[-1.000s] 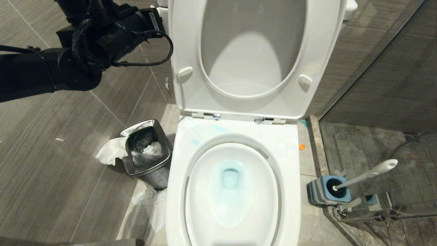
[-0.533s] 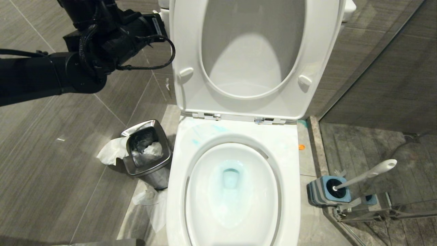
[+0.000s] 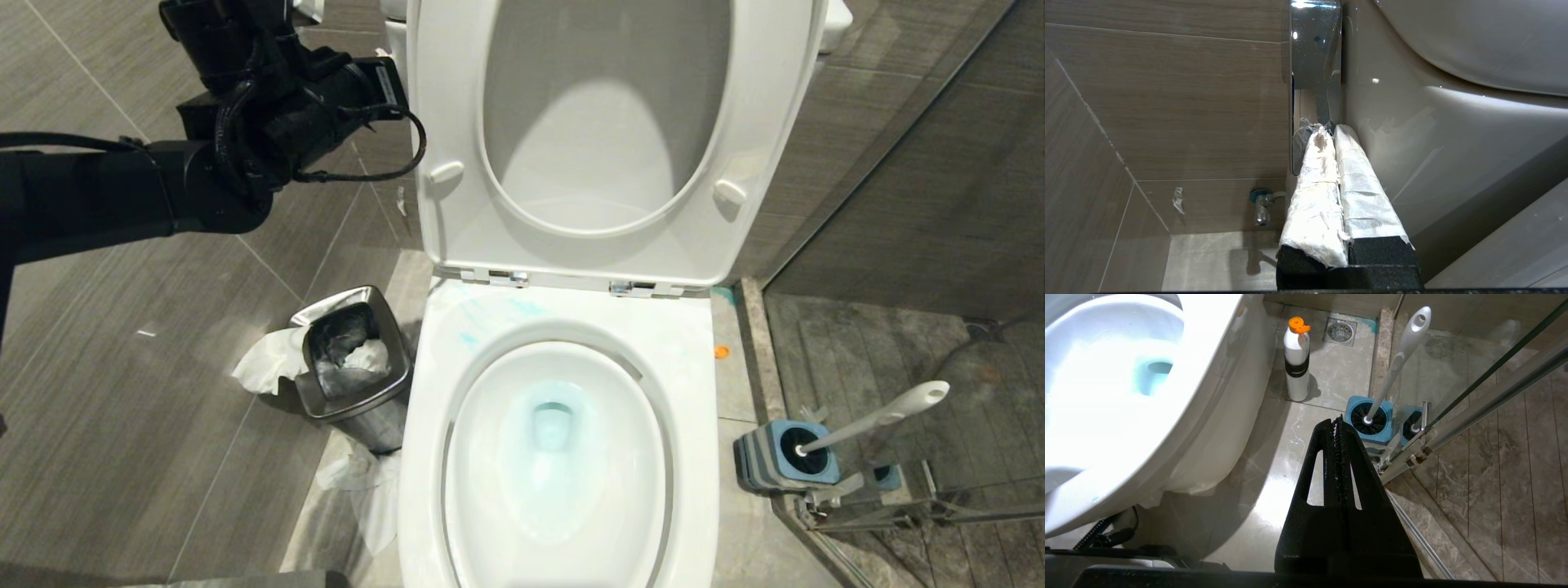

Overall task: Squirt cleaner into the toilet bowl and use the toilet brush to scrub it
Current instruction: Flush the toilet

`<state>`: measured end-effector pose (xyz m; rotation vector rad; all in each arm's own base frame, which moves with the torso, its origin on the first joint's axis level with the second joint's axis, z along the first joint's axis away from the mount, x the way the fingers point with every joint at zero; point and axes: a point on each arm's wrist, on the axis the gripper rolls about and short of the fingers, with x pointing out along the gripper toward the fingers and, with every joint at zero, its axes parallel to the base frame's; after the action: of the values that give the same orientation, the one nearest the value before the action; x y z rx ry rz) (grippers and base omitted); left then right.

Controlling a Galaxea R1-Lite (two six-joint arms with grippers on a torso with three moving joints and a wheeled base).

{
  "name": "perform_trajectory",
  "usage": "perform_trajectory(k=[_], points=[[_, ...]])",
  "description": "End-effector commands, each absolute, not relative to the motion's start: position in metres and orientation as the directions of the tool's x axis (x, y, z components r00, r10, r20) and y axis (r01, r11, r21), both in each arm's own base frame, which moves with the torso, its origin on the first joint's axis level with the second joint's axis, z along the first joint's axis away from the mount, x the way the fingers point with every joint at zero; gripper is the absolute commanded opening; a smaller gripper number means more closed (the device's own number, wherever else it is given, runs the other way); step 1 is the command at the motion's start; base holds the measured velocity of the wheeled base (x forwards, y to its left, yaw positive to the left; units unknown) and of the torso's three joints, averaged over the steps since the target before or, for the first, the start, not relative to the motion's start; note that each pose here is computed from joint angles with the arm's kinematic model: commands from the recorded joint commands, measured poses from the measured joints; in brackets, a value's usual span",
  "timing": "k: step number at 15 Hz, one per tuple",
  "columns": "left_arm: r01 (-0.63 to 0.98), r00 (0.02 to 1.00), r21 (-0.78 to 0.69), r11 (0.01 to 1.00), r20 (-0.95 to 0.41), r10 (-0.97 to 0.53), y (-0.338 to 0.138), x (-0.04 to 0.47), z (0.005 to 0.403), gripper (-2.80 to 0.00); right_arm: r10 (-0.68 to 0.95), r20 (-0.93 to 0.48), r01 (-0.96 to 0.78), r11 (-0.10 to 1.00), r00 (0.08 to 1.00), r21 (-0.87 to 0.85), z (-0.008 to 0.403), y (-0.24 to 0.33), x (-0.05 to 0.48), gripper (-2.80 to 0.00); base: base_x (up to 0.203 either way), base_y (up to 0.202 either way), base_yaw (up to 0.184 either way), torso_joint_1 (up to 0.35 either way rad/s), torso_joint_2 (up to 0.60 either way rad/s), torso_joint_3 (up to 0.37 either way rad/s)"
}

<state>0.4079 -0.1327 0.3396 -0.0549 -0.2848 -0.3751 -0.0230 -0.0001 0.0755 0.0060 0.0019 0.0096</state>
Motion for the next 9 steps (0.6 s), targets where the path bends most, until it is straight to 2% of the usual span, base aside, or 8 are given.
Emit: perform_trajectory(k=[1, 9], points=[[0.370, 0.892, -0.001, 0.929, 0.279, -0.355, -0.1337, 0.4106, 0.3361, -2.80, 0.011, -0.003, -0.011, 1.000, 1.000, 0.006, 0.0754, -0.0001, -0.0229, -2.80, 0.000, 0.000, 0.000, 0.000, 0.00, 0.000], [0.363, 0.890, 0.000, 0.932, 0.296, -0.346, -0.1289, 0.4065, 0.3429, -2.80, 0.011, -0.003, -0.011, 1.000, 1.000, 0.006, 0.0754, -0.0001, -0.0229, -2.80, 0.000, 0.000, 0.000, 0.000, 0.00, 0.000]])
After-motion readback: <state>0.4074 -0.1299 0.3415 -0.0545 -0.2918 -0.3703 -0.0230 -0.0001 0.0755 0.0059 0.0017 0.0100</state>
